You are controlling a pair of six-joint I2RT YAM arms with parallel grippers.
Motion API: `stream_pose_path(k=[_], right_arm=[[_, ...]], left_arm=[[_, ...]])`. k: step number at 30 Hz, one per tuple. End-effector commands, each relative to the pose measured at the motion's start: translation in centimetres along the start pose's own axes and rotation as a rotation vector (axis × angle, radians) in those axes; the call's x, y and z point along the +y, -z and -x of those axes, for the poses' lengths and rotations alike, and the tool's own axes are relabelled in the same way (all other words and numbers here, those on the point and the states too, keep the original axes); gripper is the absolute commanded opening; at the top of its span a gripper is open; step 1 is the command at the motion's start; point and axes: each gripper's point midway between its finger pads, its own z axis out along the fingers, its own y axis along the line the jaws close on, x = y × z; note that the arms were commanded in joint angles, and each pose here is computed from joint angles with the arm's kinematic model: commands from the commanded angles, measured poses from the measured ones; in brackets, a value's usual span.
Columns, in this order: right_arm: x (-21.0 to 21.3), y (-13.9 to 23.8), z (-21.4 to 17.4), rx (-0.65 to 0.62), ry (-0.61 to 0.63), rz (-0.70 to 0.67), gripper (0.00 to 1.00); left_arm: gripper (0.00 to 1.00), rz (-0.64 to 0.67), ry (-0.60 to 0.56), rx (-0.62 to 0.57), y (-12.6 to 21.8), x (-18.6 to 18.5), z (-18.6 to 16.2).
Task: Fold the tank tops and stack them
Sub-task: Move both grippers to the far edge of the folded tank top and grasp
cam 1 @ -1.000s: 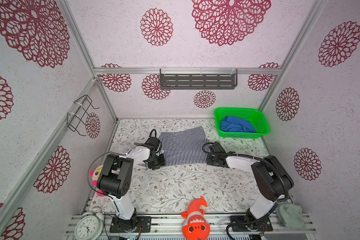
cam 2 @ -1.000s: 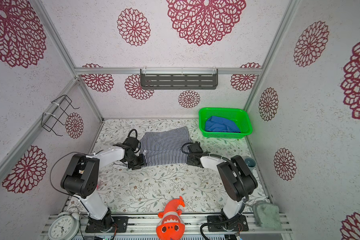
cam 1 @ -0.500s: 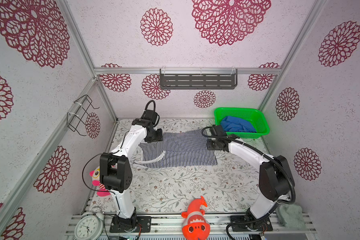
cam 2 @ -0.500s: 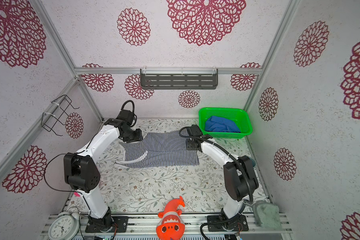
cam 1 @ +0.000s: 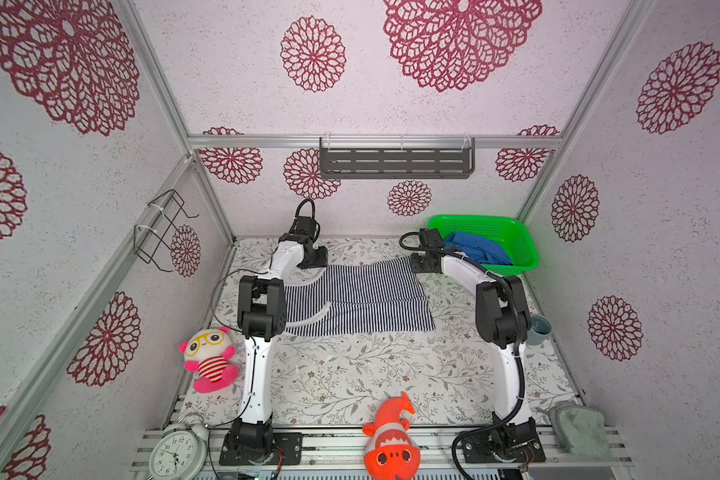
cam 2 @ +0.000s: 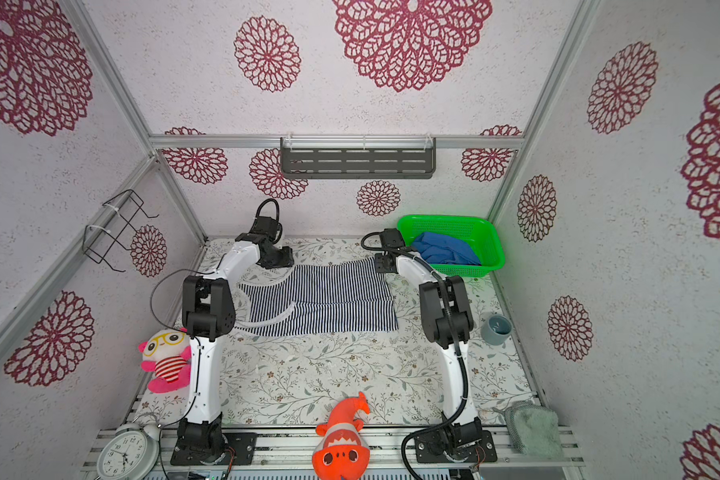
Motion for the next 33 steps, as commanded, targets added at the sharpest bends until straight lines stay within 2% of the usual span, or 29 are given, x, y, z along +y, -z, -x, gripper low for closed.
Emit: stream_pose_path(k=[1,6,16,24,25,27,33], right_arm=[[-0.1,-0.2,3.5,-0.062,-0.046,0.059,0.36],[-0.4,-2.4,3.7,-0.047,-0.072,0.089,0.36],[1.1,-5.3,3.3,-0.032,-0.087,0.18,0.37],[1.6,-6.4,2.7,-0.019,-0.087,0.21,0.35],[1.7,-6.5,2.8,-0.021,-0.085,0.21,0.33],[1.6,-6.5,3.0,-0.03,-0.081,0.209,0.22],[2.0,-4.9,4.5,-0.062,-0.058,0.228,0.0]], left_arm=[[0.54,-0.026,0.02,-0.047,-1.4,-0.2,1.9],[0.51,-0.033,0.06,0.04,-4.6,-0.1,-0.2],[0.4,-0.086,0.086,0.096,-4.9,-1.7,-2.9],[0.22,-0.085,0.104,0.114,-5.2,-1.8,-3.6],[0.19,-0.085,0.104,0.114,-5.1,-1.8,-3.5],[0.12,-0.086,0.104,0.104,-5.0,-1.9,-3.2],[0.02,-0.102,0.077,0.036,-3.3,-2.4,-1.3]])
